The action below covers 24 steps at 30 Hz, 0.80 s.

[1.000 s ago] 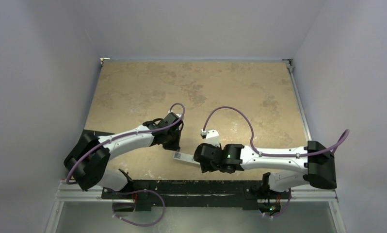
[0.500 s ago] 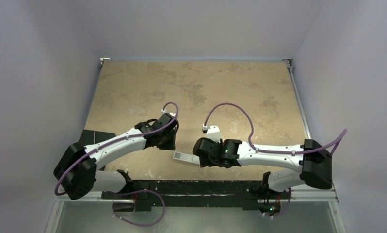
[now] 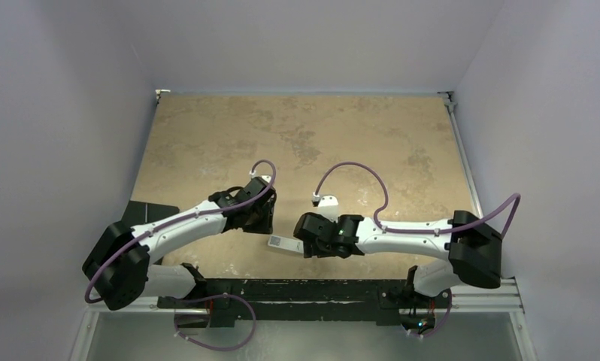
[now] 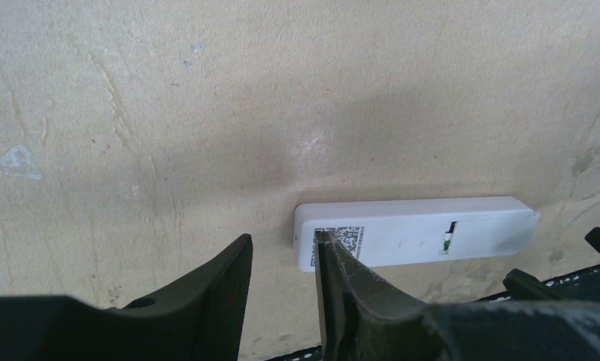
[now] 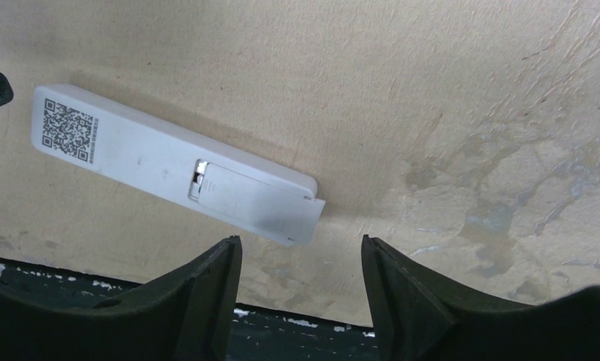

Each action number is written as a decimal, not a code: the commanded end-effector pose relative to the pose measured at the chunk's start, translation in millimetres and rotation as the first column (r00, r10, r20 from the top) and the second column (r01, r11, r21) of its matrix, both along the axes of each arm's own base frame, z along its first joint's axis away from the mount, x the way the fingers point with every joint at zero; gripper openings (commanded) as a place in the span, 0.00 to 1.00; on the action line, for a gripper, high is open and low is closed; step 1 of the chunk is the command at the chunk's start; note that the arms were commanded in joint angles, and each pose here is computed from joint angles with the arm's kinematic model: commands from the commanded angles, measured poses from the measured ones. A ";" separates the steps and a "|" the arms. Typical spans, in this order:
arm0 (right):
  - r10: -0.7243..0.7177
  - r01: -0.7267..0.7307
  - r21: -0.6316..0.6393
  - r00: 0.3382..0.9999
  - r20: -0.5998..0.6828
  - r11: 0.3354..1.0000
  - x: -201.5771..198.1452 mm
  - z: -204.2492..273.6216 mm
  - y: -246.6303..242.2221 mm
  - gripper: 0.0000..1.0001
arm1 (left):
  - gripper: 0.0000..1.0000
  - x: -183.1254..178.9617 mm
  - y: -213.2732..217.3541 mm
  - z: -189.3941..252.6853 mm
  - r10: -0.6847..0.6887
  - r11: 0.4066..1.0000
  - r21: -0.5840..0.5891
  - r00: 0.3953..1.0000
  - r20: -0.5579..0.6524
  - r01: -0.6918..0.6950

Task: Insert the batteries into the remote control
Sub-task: Adjust the remote control at the center of the board, then load the battery cover into the remote control.

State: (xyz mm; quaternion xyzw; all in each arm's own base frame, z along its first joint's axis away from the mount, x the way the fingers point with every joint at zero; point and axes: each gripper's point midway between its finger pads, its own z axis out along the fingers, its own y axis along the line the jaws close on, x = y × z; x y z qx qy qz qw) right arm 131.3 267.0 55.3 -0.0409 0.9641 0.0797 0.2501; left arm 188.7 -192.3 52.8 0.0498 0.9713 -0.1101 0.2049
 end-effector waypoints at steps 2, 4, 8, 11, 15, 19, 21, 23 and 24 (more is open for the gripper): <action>-0.085 0.084 0.074 0.996 0.013 0.994 9.6 10.4 15.6 0.67 | 0.36 -0.8 -7.0 -3.7 -0.018 0.999 -0.042 1.000 0.005 0.018; -0.100 0.099 0.070 0.995 0.013 0.993 10.6 9.2 14.7 0.66 | 0.36 -2.3 -7.8 -5.6 -0.019 0.999 -0.050 1.000 0.002 0.019; -0.120 0.119 0.065 0.993 0.013 0.991 12.9 8.2 14.4 0.66 | 0.36 -4.8 -10.3 -9.4 -0.022 0.997 -0.070 1.000 -0.006 0.022; -0.135 0.134 0.057 0.991 0.014 0.989 14.8 7.0 13.8 0.66 | 0.36 -6.6 -12.2 -12.1 -0.028 0.996 -0.082 1.000 -0.013 0.027; -0.145 0.145 0.045 0.989 0.012 0.988 16.2 4.8 14.0 0.65 | 0.36 -8.0 -12.7 -14.0 -0.032 0.996 -0.085 0.999 -0.020 0.030; -0.161 0.161 0.023 0.987 0.014 0.987 17.9 1.8 12.1 0.65 | 0.35 -8.2 -13.9 -13.6 -0.039 0.995 -0.090 0.999 -0.019 0.037; -0.166 0.166 0.015 0.986 0.014 0.986 18.3 0.5 11.6 0.65 | 0.35 -8.6 -15.1 -13.4 -0.044 0.995 -0.095 0.999 -0.021 0.042; -0.174 0.174 0.005 0.985 0.012 0.985 18.6 -1.1 10.1 0.65 | 0.36 -8.9 -15.5 -14.4 -0.045 0.994 -0.097 0.999 -0.021 0.043; -0.176 0.176 0.003 0.984 0.012 0.984 18.7 -1.6 10.1 0.65 | 0.35 -8.7 -15.4 -14.7 -0.046 0.994 -0.096 0.999 -0.021 0.044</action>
